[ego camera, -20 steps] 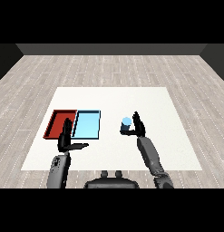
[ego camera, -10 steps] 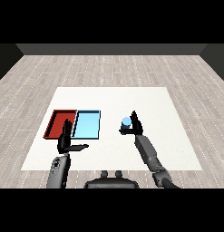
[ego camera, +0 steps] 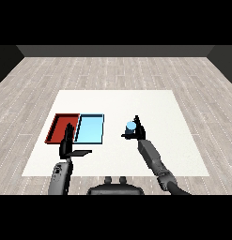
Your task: Pick the blue can and put it in the blue box
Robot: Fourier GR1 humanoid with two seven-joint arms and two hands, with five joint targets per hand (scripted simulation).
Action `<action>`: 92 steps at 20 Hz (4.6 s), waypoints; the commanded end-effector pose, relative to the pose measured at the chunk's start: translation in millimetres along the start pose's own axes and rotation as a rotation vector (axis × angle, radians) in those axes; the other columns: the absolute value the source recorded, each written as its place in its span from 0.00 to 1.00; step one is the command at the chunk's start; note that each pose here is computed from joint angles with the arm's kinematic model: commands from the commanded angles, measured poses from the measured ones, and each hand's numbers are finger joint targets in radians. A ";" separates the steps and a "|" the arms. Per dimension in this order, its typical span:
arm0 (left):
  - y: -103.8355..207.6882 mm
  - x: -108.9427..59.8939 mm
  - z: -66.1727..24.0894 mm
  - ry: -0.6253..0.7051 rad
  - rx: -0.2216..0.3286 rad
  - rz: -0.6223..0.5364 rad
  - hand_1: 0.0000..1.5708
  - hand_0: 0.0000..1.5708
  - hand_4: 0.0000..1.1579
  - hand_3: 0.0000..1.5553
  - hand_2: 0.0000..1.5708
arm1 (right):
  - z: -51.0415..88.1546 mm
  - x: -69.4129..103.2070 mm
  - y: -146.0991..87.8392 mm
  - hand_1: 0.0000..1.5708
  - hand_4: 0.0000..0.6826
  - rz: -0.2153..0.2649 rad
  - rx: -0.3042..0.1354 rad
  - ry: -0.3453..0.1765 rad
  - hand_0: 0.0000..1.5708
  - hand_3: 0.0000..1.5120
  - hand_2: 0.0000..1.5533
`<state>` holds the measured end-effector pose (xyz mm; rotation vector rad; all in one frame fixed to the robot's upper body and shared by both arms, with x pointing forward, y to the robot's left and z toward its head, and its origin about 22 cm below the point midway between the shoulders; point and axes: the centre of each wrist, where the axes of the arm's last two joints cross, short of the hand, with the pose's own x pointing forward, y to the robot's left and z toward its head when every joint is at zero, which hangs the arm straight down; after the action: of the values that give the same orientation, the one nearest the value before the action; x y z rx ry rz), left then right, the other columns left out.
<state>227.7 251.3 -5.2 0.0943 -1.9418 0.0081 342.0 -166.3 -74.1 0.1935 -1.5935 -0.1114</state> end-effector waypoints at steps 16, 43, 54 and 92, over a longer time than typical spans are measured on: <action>-5.6 -11.1 -8.3 -0.009 -0.001 -0.003 0.00 0.00 0.00 0.00 0.00 | -21.5 2.5 17.0 0.94 0.81 0.126 -0.150 0.046 0.94 0.95 0.94; -46.8 -3.1 -17.3 0.027 -0.127 0.067 0.00 0.00 0.00 0.00 0.00 | -19.5 72.8 59.9 0.92 0.81 0.202 0.038 -0.229 0.92 0.89 0.95; -87.9 6.3 -32.6 0.050 -0.182 0.132 0.00 0.00 0.00 0.00 0.00 | 2.1 91.6 12.4 0.93 0.83 0.179 0.073 -0.275 0.93 0.91 0.94; -162.8 -10.7 -46.2 0.187 -0.296 0.205 0.00 0.00 0.00 0.00 0.00 | -4.4 107.0 97.2 0.91 0.81 0.142 0.212 -0.278 0.91 0.91 0.94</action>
<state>285.8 87.3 -15.8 -0.2859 -1.7629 -0.1291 327.3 -106.3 44.1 0.2444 -1.8877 0.1343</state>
